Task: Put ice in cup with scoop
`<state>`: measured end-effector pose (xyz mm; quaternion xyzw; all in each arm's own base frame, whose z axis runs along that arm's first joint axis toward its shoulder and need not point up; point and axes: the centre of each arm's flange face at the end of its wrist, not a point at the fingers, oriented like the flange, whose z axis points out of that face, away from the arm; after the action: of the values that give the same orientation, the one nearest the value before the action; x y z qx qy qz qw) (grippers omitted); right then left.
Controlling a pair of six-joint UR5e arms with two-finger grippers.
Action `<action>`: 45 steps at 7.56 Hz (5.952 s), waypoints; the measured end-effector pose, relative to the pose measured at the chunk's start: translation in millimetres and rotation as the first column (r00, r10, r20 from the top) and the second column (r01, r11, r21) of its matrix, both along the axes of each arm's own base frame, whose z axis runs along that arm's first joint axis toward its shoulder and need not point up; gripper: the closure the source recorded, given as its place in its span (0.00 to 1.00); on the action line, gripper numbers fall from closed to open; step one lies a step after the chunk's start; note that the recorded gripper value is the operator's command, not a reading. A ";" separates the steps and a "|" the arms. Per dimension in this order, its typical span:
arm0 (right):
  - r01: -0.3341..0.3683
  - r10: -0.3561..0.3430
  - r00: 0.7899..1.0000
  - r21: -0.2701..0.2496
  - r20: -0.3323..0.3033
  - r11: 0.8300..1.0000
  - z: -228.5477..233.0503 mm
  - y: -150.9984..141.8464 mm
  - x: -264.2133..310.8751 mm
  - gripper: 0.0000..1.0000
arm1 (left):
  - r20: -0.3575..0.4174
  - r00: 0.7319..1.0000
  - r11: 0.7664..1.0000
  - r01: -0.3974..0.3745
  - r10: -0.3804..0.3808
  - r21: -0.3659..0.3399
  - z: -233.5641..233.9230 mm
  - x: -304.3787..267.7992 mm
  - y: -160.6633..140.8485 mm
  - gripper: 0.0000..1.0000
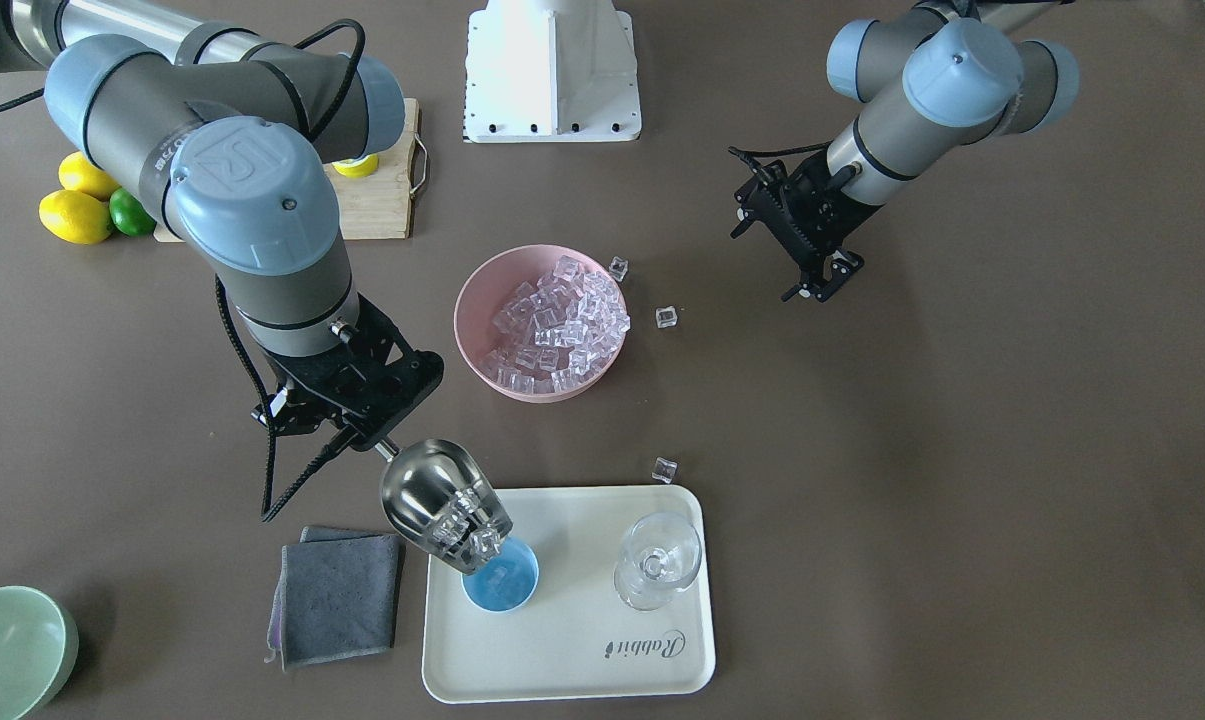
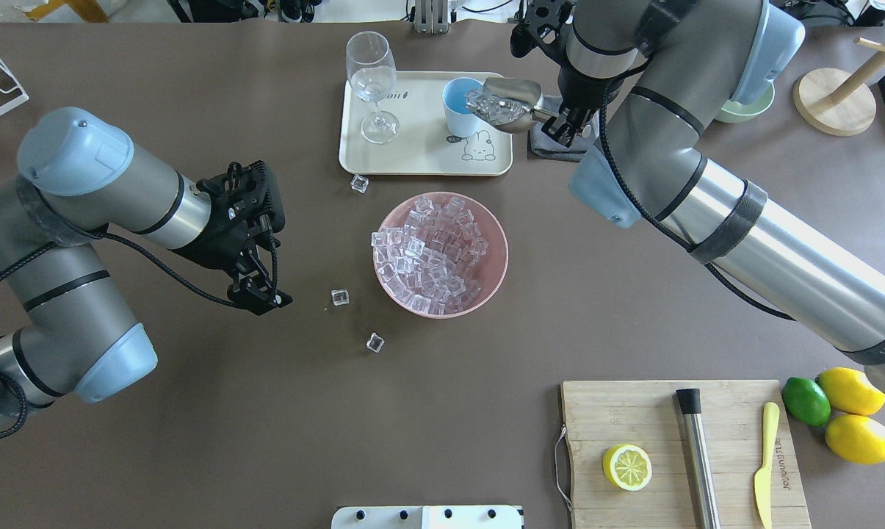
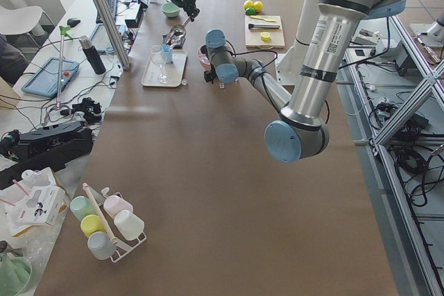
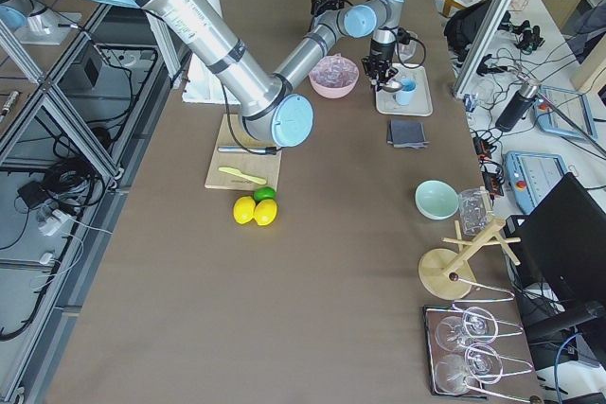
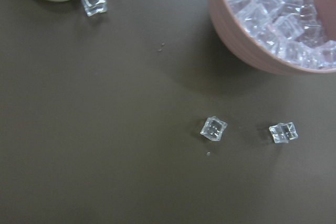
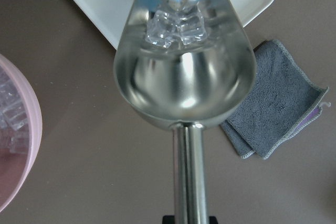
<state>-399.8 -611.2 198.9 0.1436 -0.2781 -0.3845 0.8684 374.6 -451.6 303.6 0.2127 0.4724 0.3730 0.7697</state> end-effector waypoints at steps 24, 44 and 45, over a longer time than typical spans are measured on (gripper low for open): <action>-0.596 0.756 0.646 -0.550 0.105 0.585 445.2 209.4 354.2 1.00 | 0.562 0.775 0.717 0.563 -0.288 -0.410 303.6 -431.7 -47.4 0.01; -0.454 0.564 0.823 -0.527 0.061 0.719 442.0 214.6 458.4 0.00 | 0.403 0.855 0.732 0.499 -0.328 -0.463 288.9 -426.9 -53.9 0.01; -0.457 0.566 0.823 -0.534 0.049 0.711 443.3 218.4 467.7 0.00 | 0.402 0.855 0.733 0.499 -0.329 -0.462 288.0 -426.8 -54.0 0.01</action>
<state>67.9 -392.8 642.2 0.0251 -0.4065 -0.0243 0.9130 -52.2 -505.6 591.5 0.0253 0.3794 0.0650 0.9226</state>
